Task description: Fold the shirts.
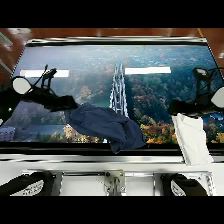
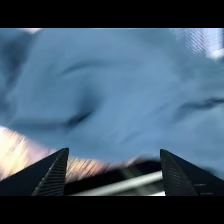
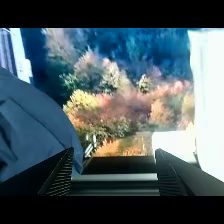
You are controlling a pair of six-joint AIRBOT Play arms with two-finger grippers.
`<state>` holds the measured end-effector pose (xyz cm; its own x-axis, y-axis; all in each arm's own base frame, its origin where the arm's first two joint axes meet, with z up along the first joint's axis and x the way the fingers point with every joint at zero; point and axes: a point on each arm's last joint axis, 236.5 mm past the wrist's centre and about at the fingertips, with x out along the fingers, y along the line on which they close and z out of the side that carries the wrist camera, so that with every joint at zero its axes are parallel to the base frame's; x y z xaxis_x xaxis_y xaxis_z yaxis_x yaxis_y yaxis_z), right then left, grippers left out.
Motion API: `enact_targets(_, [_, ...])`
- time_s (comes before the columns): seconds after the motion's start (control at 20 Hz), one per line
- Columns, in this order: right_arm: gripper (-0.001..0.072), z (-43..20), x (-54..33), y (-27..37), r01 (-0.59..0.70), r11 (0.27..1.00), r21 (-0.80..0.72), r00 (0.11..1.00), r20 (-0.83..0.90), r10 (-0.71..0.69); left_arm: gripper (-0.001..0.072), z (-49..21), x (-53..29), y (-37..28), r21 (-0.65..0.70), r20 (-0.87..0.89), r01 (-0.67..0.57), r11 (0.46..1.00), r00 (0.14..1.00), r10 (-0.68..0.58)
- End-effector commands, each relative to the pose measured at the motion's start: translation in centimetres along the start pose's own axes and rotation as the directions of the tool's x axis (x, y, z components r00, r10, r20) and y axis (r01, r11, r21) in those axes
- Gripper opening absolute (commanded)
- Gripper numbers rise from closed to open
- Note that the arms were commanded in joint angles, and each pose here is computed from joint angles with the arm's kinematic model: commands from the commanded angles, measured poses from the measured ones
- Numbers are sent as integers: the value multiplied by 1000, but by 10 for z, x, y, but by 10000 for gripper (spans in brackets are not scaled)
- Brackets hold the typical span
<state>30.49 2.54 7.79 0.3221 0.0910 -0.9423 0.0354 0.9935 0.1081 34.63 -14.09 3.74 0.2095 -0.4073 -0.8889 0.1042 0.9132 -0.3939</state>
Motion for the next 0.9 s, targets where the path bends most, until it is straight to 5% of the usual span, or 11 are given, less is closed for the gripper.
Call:
enact_targets(0.0, [635,-37,49,2,-30,999,11,988,-149,31,702,-62,18,56,-186,-155,12,982,987,-42])
enact_targets(0.2, [635,-61,93,27,-143,986,86,962,-223,159,702,-111,72,49,-332,-183,107,937,967,-176])
enact_targets(0.65, [635,-53,117,37,-184,974,128,954,-215,209,694,-103,134,37,-433,-101,125,893,978,-185])
enact_targets(0.75, [635,-55,116,37,-182,975,127,953,-221,207,537,-97,144,34,-440,-73,124,889,982,-173])
enact_targets(0.85, [636,-55,116,37,-182,974,132,952,-224,208,259,-93,148,32,-457,-53,132,880,983,-176])
